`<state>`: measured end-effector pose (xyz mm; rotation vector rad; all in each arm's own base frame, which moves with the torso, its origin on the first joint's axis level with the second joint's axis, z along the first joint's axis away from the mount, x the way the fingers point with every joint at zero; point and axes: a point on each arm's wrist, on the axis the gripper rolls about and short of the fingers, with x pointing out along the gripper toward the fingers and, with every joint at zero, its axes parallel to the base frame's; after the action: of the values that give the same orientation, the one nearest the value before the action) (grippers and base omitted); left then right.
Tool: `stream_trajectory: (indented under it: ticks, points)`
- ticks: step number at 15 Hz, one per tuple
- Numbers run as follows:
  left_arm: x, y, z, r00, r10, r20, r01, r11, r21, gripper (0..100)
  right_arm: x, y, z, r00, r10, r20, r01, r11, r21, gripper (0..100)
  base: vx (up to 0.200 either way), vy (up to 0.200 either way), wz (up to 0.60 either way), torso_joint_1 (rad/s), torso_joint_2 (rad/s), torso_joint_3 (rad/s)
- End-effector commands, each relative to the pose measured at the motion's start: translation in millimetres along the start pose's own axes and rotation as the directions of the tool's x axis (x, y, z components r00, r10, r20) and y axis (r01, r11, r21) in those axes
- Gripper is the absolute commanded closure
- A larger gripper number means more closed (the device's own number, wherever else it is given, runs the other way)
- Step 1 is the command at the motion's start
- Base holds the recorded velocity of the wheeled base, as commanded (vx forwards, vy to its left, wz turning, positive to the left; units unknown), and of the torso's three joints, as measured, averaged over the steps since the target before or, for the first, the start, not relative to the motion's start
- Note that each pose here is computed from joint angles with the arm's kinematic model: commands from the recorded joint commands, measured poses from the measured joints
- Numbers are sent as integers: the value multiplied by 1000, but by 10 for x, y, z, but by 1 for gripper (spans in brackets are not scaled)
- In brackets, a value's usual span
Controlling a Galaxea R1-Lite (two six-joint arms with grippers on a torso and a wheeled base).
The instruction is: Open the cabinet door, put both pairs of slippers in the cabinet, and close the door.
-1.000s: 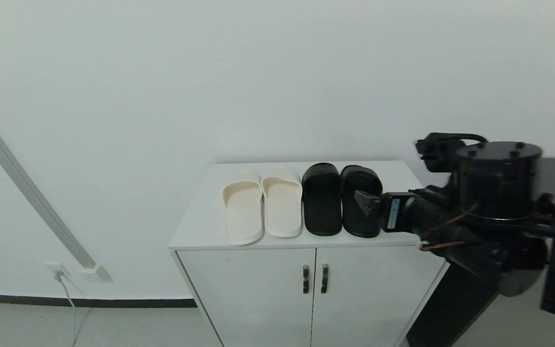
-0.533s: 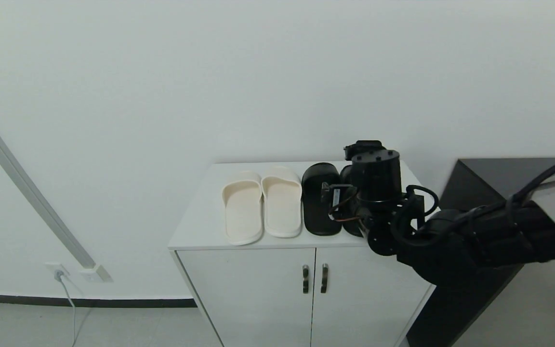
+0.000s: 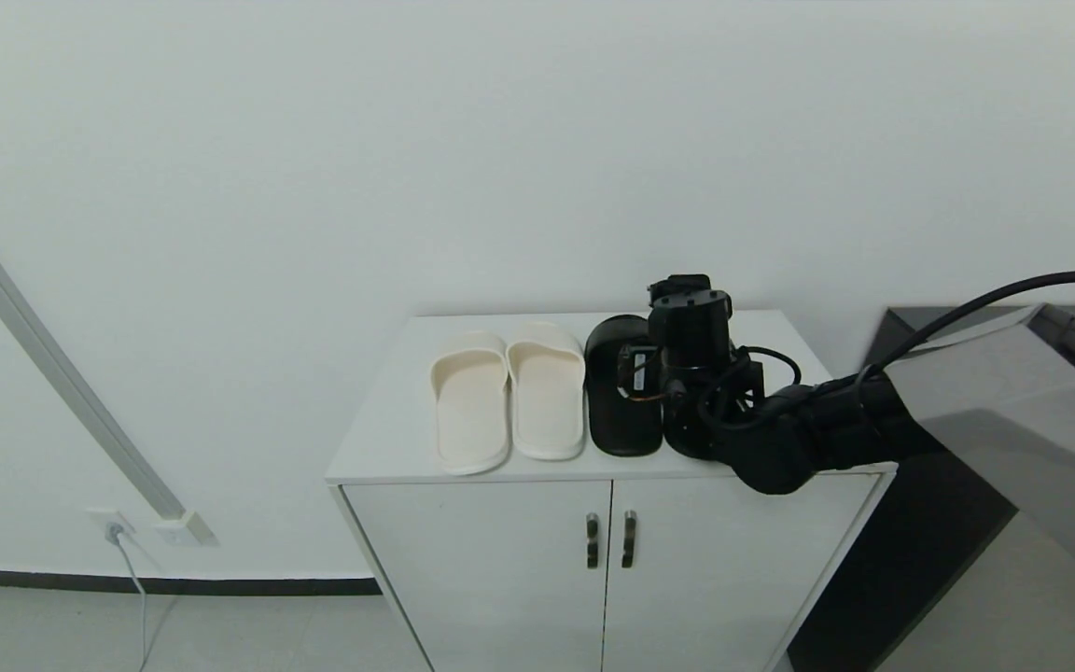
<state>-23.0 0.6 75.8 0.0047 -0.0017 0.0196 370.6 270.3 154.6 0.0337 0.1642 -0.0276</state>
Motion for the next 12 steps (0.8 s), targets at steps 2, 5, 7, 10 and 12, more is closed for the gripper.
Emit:
stream_trajectory:
  ticks: [2, 5, 7, 10, 12]
  points:
    - [1, 0, 0, 1000, 2, -2, -2, 1000, 0, 100, 236, 37, -24, 1000, -22, 3, 22, 1000, 5, 0, 0, 0, 0, 0, 0, 0]
    - [1, 0, 0, 1000, 2, -2, -2, 1000, -2, 100, 367, 44, -17, 999, -36, 3, 36, 999, 7, 0, 0, 0, 0, 0, 0, 0]
    - [1, 0, 0, 1000, 2, -2, -2, 1000, -2, 100, 435, 56, -19, 999, -40, 8, 39, 999, 12, 0, 0, 0, 0, 0, 0, 0]
    - [1, 0, 0, 1000, 2, -2, -2, 1000, -2, 100, 469, 52, -31, 999, -41, 7, 41, 999, 13, 100, 0, 0, 0, 0, 0, 0]
    - [1, 0, 0, 1000, 2, -2, -2, 1000, -2, 100, 465, 58, -31, 999, -39, 8, 39, 999, 14, 100, 0, 0, 0, 0, 0, 0]
